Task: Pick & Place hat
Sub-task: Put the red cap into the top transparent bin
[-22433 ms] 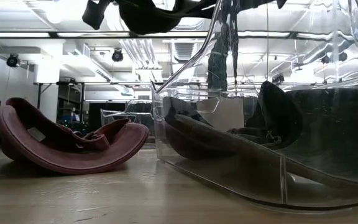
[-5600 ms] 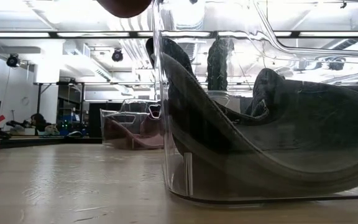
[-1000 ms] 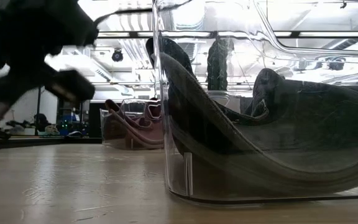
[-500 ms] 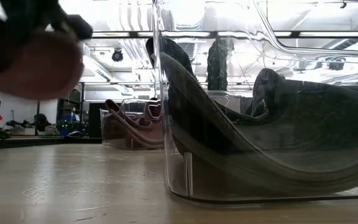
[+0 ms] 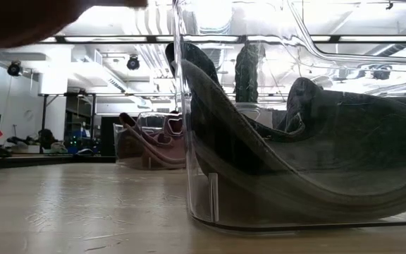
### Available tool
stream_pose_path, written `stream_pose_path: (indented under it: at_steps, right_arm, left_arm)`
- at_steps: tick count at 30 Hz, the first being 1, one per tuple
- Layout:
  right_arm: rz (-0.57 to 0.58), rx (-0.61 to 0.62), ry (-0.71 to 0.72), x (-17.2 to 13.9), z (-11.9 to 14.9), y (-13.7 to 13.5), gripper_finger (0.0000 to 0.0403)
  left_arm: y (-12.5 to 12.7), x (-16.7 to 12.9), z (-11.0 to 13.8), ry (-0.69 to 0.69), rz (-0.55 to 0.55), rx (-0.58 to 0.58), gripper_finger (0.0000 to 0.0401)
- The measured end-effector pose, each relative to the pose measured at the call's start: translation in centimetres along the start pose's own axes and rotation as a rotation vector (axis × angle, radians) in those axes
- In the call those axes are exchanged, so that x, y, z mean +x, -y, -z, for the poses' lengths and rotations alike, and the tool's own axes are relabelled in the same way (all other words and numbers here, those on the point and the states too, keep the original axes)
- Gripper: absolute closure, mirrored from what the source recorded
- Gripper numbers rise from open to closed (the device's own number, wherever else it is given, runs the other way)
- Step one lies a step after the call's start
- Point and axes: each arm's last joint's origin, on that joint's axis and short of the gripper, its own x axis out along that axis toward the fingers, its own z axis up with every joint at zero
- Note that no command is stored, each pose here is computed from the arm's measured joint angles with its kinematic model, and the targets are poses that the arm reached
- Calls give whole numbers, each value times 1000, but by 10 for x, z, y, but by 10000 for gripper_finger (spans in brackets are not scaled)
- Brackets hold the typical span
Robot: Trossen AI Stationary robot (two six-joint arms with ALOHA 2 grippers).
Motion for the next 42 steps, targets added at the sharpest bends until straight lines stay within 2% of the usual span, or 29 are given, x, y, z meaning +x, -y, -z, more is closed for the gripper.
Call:
stream_pose_path:
  at_steps: [6, 11, 14, 18, 20, 23, 31, 37, 40, 42]
  right_arm:
    - [-33, -1, 143, -1, -14, -2, 177]
    - [-9, 62, 147, -2, -15, 3, 187]
    - [-8, 86, 144, -1, -16, 6, 239]
    - [-19, 54, 141, -1, -16, 6, 362]
    - [-36, 30, 144, -2, -17, 5, 380]
    - [-39, 17, 167, -9, -20, 2, 366]
    - [75, 8, 210, -10, -21, 4, 293]
    - [82, 13, 175, -1, -15, 7, 244]
    - [77, 49, 163, 2, -13, 9, 251]
    - [63, 78, 153, 3, -13, 12, 285]
  left_arm:
    - [-6, -36, -11, 169, -60, -34, 395]
    - [-8, -49, -15, 237, -86, -43, 395]
    - [-8, -48, -16, 239, -76, -35, 395]
    - [-7, -46, -17, 228, -72, -53, 395]
    - [-7, -42, -16, 187, -88, -51, 395]
    - [-7, -36, -13, 112, -115, -33, 395]
    - [-3, -32, -19, 123, -76, -20, 395]
    - [-3, -33, -21, 148, -71, -20, 395]
    - [-4, -33, -22, 156, -77, 0, 395]
    - [-3, -33, -24, 177, -82, 13, 395]
